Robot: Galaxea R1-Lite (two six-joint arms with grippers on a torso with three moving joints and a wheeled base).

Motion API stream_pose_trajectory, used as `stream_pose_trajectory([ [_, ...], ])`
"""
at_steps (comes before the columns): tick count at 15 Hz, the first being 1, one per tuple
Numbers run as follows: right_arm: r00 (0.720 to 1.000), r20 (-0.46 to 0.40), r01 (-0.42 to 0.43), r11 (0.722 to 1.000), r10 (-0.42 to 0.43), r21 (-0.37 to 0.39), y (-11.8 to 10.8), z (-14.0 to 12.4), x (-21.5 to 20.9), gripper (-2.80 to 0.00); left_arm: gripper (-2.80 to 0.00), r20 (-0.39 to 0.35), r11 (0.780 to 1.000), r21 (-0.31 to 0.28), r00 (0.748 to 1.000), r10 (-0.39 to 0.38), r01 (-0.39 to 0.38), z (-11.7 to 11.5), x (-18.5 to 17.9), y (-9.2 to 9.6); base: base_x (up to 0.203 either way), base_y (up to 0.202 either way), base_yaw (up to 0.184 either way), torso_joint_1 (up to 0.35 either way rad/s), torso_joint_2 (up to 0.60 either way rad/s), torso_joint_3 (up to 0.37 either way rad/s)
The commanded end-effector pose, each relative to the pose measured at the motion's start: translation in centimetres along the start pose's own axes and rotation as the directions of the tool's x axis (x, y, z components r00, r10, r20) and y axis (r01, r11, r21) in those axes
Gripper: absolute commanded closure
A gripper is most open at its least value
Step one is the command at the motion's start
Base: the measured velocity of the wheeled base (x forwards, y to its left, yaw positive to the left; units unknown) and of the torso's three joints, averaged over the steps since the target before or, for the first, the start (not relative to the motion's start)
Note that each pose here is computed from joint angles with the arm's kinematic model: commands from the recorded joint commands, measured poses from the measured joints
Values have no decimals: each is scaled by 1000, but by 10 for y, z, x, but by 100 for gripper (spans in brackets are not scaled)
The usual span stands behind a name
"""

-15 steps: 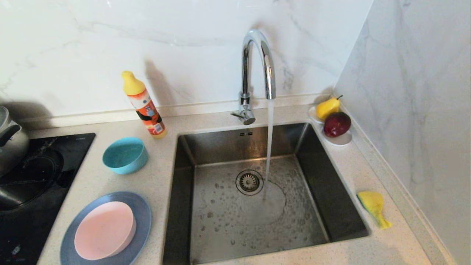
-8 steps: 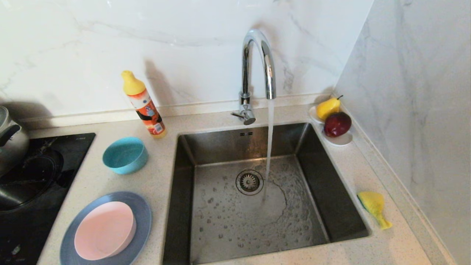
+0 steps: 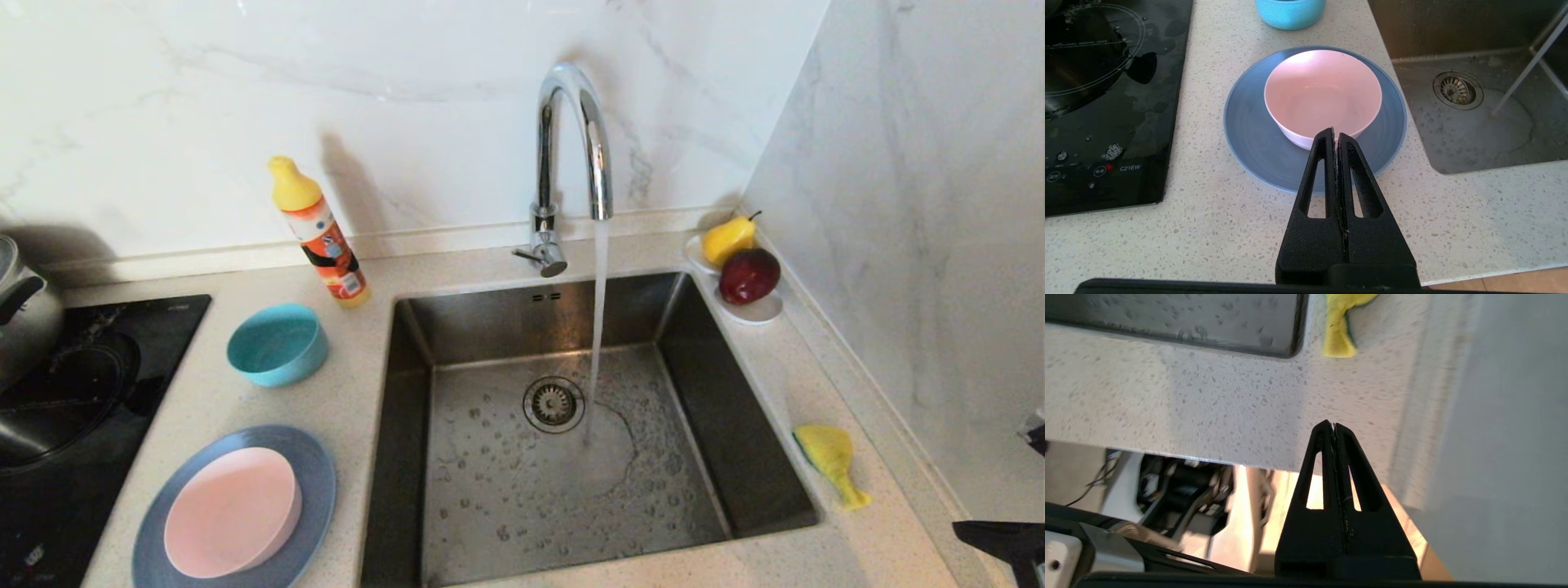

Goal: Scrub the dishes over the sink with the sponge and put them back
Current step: Pick up a bowl and the sponge

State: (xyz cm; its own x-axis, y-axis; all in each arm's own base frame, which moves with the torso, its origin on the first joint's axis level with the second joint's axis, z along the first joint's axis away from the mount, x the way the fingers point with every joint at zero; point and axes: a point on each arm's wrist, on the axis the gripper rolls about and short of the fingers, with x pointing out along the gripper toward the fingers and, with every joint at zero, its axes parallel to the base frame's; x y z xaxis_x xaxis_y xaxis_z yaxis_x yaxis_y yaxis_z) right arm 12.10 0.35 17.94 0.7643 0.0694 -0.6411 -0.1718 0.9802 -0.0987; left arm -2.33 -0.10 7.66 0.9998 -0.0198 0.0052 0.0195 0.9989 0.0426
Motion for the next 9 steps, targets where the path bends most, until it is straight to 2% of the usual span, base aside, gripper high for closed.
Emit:
stream_pose_trajectory([
  [1,993,-110,-27,999,30,25,0,4,31,0,0,-4,1000,-1,1000,0,0,0,0,0,0,0,0,0,0,0],
  [3,992,-120,-45,999,47,20,3,4,35,0,0,-4,1000,0,1000,0,0,0,0,0,0,0,0,0,0,0],
  [4,990,-129,-50,999,52,18,4,3,38,-280,0,-4,1000,0,1000,0,0,0,0,0,0,0,0,0,0,0],
  [9,979,-194,-56,998,63,40,4,-1,52,-280,0,-4,1000,0,1000,0,0,0,0,0,0,0,0,0,0,0],
])
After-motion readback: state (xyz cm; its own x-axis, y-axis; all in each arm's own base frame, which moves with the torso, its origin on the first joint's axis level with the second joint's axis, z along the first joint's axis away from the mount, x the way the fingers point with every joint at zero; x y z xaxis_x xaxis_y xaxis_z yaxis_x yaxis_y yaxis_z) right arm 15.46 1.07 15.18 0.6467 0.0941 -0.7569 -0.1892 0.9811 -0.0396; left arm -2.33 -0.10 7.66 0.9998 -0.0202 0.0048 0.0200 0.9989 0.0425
